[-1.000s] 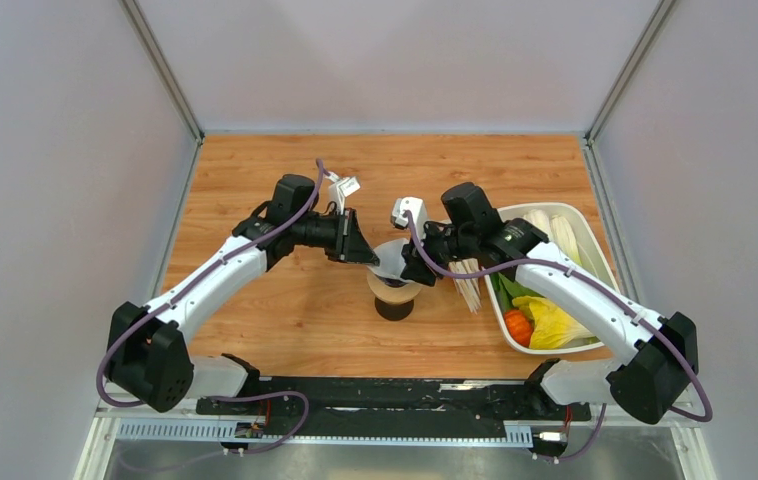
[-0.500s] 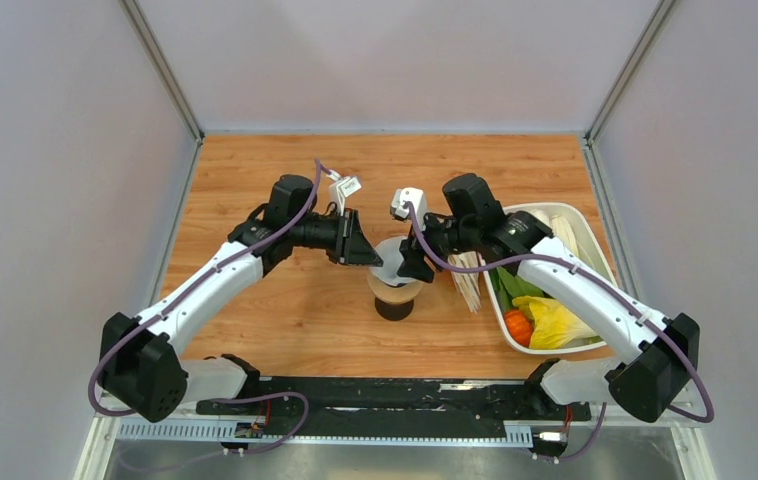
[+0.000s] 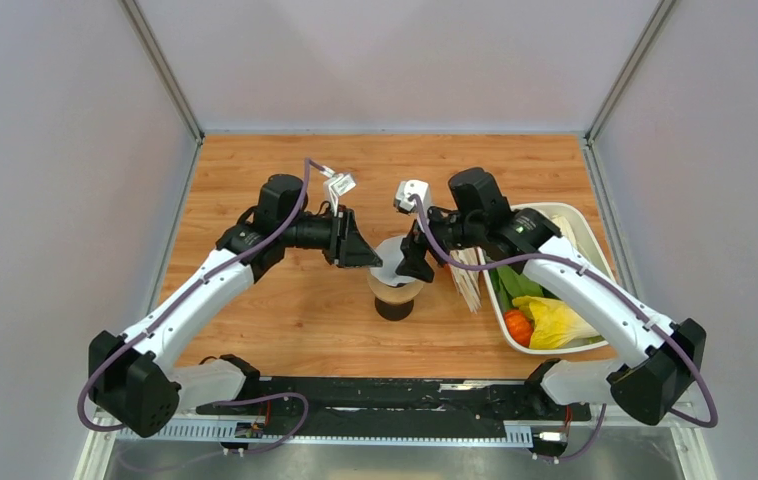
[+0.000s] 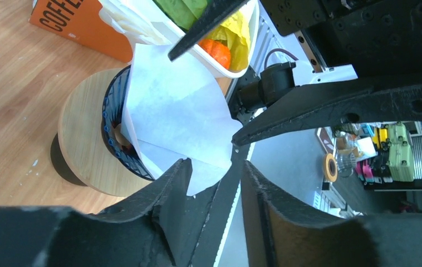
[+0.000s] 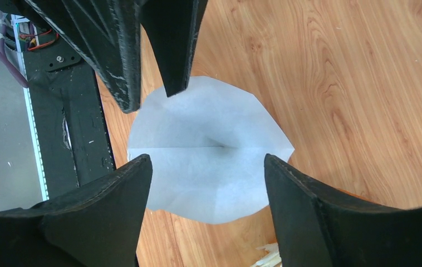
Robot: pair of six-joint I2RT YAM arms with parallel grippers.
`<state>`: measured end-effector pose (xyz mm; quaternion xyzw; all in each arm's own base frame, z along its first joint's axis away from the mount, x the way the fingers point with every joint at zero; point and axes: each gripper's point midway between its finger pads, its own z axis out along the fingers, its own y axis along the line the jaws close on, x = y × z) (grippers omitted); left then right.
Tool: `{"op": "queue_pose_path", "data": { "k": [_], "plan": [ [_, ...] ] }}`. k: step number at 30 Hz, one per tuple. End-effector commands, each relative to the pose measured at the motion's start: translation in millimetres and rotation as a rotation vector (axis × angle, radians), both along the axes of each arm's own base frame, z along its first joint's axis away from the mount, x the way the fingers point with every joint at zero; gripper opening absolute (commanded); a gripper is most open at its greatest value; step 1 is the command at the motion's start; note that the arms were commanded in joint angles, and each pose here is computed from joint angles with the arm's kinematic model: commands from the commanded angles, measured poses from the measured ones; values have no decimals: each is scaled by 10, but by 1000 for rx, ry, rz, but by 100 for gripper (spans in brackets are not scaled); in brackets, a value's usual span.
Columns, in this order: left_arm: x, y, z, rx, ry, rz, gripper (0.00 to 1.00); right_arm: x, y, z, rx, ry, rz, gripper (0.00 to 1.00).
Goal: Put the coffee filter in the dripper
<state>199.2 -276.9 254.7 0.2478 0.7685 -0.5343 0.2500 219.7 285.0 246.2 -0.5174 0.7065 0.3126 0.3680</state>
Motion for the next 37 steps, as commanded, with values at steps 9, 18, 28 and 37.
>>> {"op": "queue_pose_path", "data": {
  "k": [9, 18, 28, 37],
  "plan": [
    [290, 462, 770, -20, -240, 148, 65, 199, -338, 1086, 249, -188, -151, 100],
    [720, 1434, 887, 352, -357, 391, 67, 612, -1125, 1220, 326, -236, -519, 100],
    [788, 2253, -86, 719, -201, 592, 68, 838, -2038, 296, 219, -123, -873, 100],
    [736, 2353, -358, 739, -214, 675, 69, 896, -2113, 129, 193, -131, -872, 100]
  ]
}}
